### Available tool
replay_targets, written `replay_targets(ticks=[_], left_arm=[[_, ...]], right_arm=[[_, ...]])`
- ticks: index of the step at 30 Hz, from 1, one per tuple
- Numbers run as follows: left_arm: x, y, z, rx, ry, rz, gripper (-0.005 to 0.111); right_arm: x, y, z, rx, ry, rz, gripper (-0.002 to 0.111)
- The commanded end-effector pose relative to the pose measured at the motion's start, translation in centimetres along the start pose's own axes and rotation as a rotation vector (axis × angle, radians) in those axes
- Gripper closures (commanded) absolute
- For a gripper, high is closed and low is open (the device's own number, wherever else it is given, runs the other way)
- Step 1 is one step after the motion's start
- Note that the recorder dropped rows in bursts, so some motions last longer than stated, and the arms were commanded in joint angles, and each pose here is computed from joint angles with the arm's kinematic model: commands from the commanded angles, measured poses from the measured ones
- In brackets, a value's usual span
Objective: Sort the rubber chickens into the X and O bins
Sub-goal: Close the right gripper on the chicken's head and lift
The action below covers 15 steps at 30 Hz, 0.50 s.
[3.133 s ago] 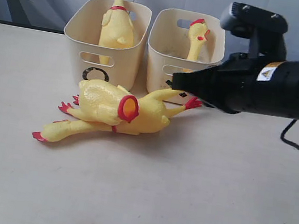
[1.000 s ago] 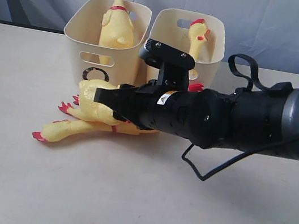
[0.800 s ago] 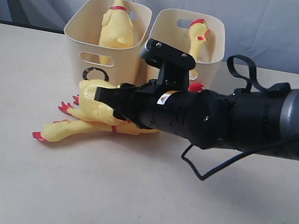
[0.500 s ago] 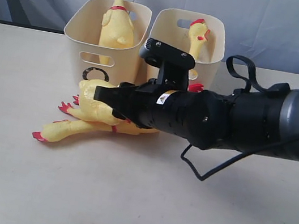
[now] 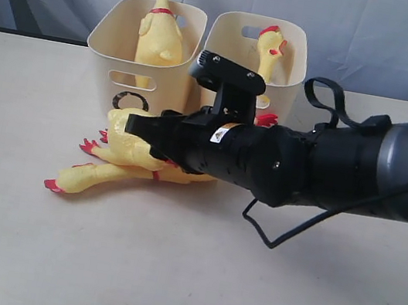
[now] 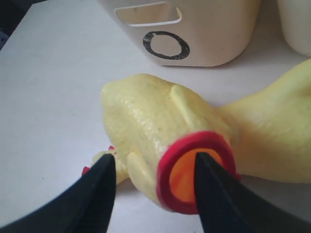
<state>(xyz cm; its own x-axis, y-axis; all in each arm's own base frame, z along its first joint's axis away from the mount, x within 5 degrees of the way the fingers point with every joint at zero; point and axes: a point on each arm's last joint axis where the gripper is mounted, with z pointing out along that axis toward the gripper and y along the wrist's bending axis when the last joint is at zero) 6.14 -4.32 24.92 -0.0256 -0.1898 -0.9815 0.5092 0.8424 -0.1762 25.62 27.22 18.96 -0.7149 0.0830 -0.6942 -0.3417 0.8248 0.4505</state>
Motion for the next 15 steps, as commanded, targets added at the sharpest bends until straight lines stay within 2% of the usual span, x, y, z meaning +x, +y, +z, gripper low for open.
replay_targets(ticks=[1,15], left_arm=[[0.05,-0.06,-0.08,0.005,-0.004,0.002,0.107],[0.05,-0.06,-0.08,0.005,-0.004,0.002,0.107]], right_arm=[[0.36,0.03,0.53,0.003,0.004,0.003,0.061],[0.68,-0.22,0.98,0.012,0.007,0.027,0.061]])
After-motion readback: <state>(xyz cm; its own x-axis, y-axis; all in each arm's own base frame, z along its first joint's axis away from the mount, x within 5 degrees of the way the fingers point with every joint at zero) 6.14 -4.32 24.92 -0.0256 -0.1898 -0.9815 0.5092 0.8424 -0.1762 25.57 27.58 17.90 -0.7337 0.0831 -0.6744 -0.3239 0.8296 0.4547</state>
